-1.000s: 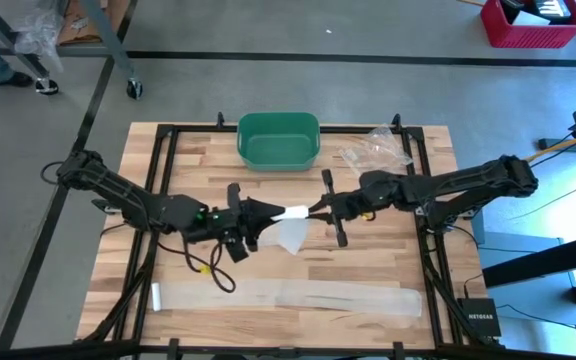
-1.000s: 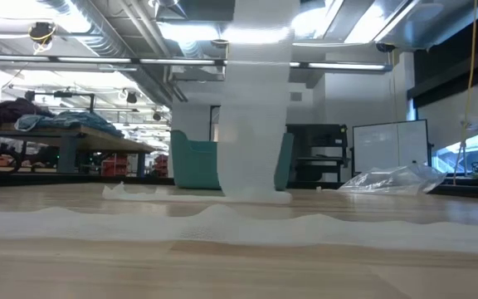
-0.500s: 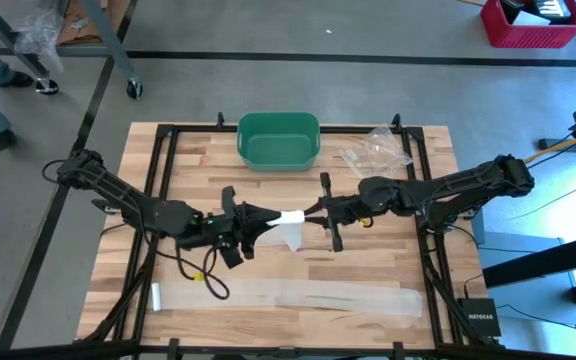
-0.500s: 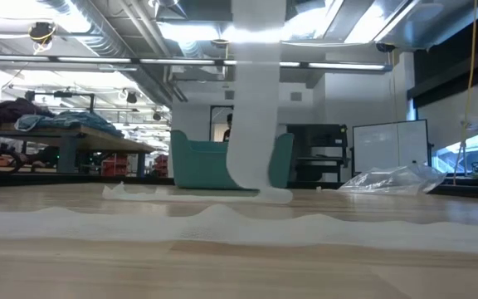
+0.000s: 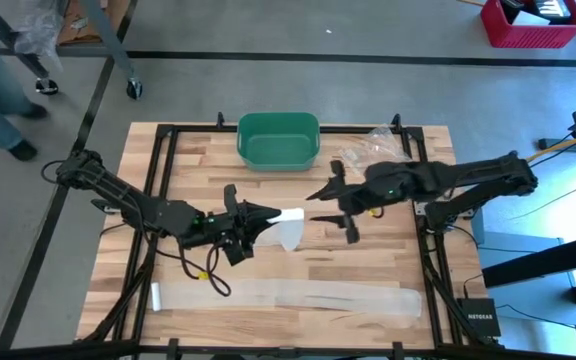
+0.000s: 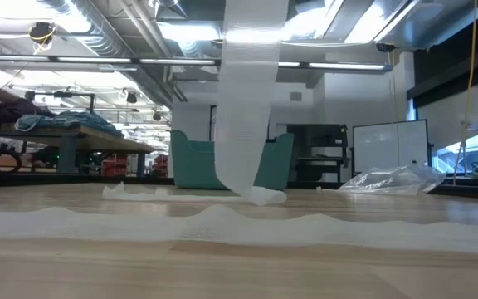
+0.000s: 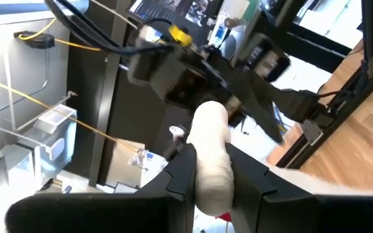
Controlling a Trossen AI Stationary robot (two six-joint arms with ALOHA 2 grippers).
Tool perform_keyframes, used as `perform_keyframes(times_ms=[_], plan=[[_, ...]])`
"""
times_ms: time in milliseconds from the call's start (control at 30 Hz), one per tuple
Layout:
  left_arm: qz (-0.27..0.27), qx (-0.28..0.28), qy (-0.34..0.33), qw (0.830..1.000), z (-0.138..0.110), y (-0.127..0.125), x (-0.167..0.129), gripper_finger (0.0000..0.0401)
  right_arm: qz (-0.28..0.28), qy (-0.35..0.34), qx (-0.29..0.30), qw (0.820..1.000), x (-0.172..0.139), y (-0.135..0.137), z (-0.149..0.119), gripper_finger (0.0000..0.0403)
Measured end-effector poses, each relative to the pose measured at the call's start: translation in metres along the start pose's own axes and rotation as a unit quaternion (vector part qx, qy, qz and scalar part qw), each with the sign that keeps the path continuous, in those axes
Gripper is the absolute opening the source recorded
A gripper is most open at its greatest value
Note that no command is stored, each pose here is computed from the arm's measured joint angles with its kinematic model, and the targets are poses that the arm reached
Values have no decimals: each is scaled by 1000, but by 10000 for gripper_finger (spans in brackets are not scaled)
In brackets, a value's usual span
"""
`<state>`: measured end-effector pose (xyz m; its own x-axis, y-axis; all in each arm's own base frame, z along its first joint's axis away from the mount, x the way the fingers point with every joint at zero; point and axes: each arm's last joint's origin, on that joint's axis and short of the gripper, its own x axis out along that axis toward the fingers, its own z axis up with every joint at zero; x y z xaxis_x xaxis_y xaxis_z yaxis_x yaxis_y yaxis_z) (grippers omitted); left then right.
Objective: Roll bandage
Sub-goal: Roll the top white bandage
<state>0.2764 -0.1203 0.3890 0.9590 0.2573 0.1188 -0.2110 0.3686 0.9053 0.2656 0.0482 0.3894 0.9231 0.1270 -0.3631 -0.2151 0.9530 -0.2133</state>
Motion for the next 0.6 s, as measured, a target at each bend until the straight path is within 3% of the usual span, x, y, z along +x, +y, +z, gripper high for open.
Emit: perform_keyframes(times_ms=[233,467,600], plan=[[1,-19,2,1000,0,0,0,54,-6,-5,-2,1000,-5,2,-14,232],[-37,-53,20,998,-3,-11,0,54,-30,-114,-31,993,8,6,-27,232],[-47,-26,26,998,-5,-14,1,54,-31,-138,-31,990,9,6,-23,232]])
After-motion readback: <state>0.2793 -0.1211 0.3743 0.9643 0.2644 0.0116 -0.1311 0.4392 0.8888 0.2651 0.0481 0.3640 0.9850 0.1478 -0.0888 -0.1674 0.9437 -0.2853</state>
